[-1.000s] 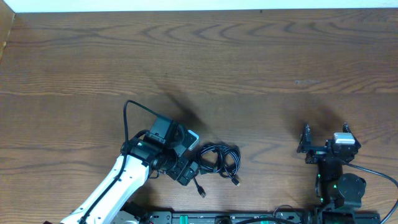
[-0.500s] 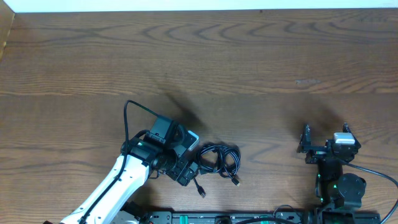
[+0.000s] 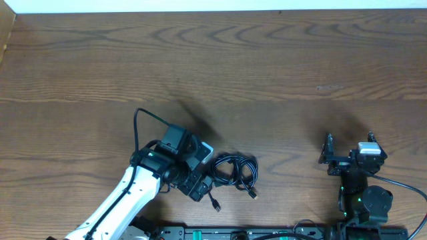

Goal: Untangle cables
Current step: 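Lower the left gripper and grasp the cable bundle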

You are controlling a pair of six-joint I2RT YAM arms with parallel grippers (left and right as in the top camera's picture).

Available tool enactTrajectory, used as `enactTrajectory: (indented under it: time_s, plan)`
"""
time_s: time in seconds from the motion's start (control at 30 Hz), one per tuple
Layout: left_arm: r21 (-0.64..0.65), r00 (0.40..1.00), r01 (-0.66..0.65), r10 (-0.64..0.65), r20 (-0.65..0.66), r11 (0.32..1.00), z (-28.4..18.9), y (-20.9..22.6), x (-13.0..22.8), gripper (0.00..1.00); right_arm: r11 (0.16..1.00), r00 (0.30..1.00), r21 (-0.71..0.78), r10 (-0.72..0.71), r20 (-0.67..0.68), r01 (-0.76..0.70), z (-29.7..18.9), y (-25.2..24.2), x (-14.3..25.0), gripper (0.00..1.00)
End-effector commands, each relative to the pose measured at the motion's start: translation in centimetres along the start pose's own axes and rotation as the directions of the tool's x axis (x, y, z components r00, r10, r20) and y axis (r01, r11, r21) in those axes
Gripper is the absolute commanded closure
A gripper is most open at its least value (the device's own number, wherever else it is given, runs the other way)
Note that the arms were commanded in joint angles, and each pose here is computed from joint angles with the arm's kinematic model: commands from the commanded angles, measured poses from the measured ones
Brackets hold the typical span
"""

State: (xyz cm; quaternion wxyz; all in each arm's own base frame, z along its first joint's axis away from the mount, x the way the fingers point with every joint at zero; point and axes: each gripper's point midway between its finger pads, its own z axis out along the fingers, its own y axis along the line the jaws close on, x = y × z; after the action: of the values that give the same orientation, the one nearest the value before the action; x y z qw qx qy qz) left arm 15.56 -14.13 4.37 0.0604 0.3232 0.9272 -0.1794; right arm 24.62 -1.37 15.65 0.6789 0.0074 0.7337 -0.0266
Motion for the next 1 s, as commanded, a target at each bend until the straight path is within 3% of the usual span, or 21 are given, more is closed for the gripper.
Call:
enactTrajectory:
  time_s: [0.0,0.27,0.57,0.7,0.97]
  plan:
    - [0.028,0.998,-0.070,0.070,-0.003,0.997,-0.2,-1.3,-0.4,0.02,1.000,1.000,0.005,-0.008,-0.007,0.008,0.0,0.0,0.2,0.01]
    - [0.011,0.968,-0.249,0.248,0.026,0.968,0.6,-3.2,-1.6,0.02,1.000,1.000,0.005,-0.008,-0.007,0.008,0.0,-0.1,0.2,0.01]
    - [0.007,0.987,-0.138,0.137,0.085,0.990,-0.6,-3.4,-3.7,0.02,1.000,1.000,0.005,-0.008,-0.007,0.008,0.0,0.0,0.2,0.01]
    - [-0.054,0.992,-0.067,0.072,0.101,0.996,-1.2,-2.4,-4.9,0.02,1.000,1.000,0.005,-0.009,-0.007,0.009,0.0,0.0,0.2,0.01]
    - [-0.148,0.998,-0.039,0.047,0.048,0.988,1.7,0.3,-5.8,0.02,1.000,1.000,0.005,-0.008,-0.007,0.008,0.0,0.0,0.2,0.01]
